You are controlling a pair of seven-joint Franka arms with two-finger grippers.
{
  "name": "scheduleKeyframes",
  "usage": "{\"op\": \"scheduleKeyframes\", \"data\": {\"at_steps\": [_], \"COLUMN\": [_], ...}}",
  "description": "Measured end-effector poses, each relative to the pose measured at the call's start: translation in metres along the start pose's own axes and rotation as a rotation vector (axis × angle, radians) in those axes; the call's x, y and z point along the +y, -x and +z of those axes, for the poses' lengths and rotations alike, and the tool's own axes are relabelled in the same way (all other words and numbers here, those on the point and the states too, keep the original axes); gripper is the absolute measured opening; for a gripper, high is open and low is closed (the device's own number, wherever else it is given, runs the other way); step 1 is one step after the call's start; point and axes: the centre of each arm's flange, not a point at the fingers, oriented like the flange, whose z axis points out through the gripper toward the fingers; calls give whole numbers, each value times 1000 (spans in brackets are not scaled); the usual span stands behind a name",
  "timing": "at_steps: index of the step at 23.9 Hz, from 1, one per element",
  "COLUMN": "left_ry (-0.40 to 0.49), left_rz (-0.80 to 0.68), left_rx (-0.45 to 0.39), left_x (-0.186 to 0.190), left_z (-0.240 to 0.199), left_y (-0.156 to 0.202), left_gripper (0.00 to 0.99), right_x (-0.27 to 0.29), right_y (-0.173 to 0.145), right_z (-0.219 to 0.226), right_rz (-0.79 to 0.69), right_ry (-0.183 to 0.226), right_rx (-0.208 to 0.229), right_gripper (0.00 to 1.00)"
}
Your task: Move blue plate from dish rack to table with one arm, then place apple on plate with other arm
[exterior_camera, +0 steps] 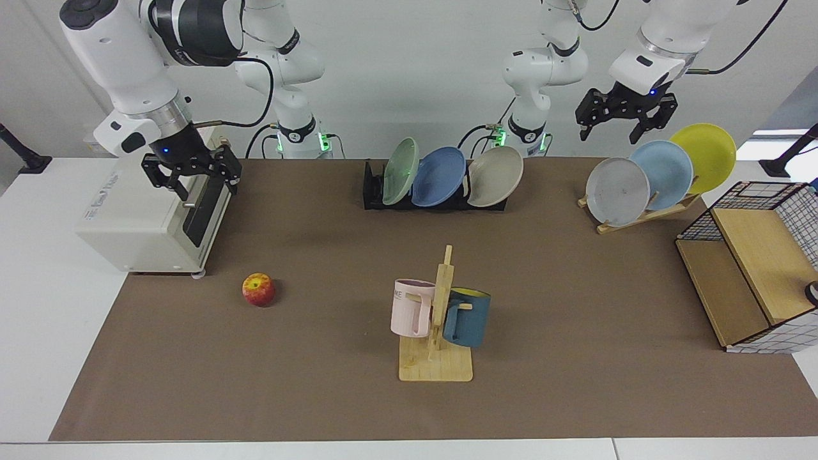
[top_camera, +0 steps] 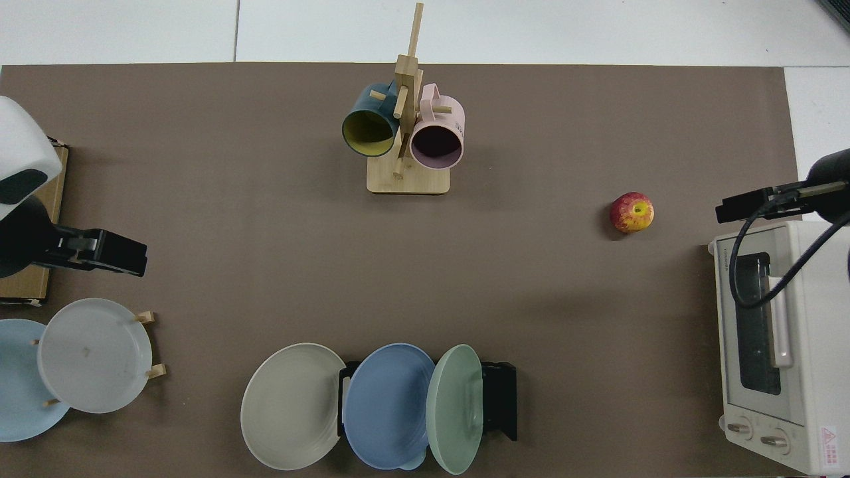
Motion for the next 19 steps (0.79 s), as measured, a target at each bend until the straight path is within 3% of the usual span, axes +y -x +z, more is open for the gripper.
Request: {"op": "scheduleKeyframes", "data": {"at_steps": [8,19], "left_ry": [28,122], "left_rz": [32,165], "left_rx": [-30,-79], "left_x": [22,129], "left_z": [15,99], "left_y": [17,59], "left_gripper": [991,991], "right_x": [0,0], "right_y": [0,0], "right_z": [0,0], "right_rz": [0,0], "right_ry": [0,0], "right_rx": [0,0], "right_gripper": [1000,1000]}}
